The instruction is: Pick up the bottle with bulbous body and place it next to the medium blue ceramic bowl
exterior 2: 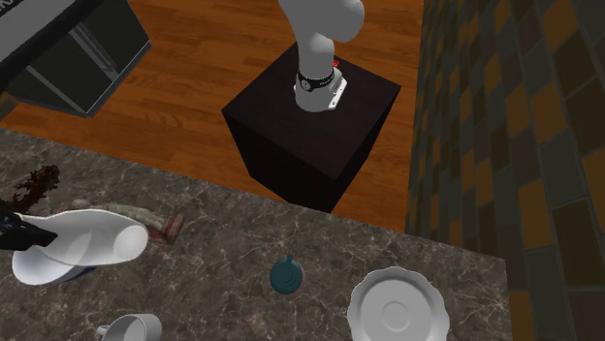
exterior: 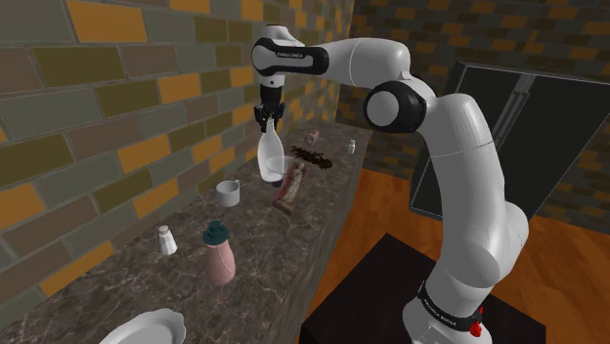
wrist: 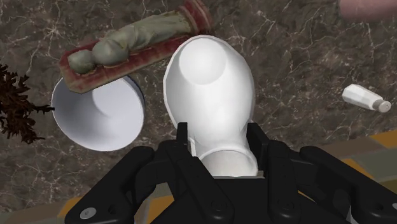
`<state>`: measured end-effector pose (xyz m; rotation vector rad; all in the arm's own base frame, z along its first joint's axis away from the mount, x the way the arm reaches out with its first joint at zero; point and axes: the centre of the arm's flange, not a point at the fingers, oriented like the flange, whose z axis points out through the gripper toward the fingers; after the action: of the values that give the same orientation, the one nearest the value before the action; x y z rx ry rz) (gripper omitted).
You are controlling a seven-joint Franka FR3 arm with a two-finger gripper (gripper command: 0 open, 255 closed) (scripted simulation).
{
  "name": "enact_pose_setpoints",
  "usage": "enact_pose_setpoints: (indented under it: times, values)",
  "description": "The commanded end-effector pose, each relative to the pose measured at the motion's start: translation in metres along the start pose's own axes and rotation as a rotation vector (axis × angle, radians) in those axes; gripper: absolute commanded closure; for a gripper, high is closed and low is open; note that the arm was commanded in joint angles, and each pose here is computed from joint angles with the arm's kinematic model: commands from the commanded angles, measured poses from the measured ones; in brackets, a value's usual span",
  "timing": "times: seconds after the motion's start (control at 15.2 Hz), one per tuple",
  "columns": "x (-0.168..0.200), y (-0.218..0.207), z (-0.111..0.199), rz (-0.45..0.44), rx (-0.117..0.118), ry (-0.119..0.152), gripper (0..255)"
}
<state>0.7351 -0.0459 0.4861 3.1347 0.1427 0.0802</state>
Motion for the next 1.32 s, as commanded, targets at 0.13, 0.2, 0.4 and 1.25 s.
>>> enact_pose_setpoints:
  times: [0.13, 0.2, 0.4, 1.25]
  values:
    - [0.0, 0.0, 0.021, 0.0, 0.0, 0.001, 255]
    - [-0.001, 0.0, 0.026, 0.0, 0.0, 0.001, 255]
    - [-0.002, 0.0, 0.042, 0.0, 0.0, 0.001, 255]
    - [-0.005, 0.0, 0.111, 0.0, 0.0, 0.001, 255]
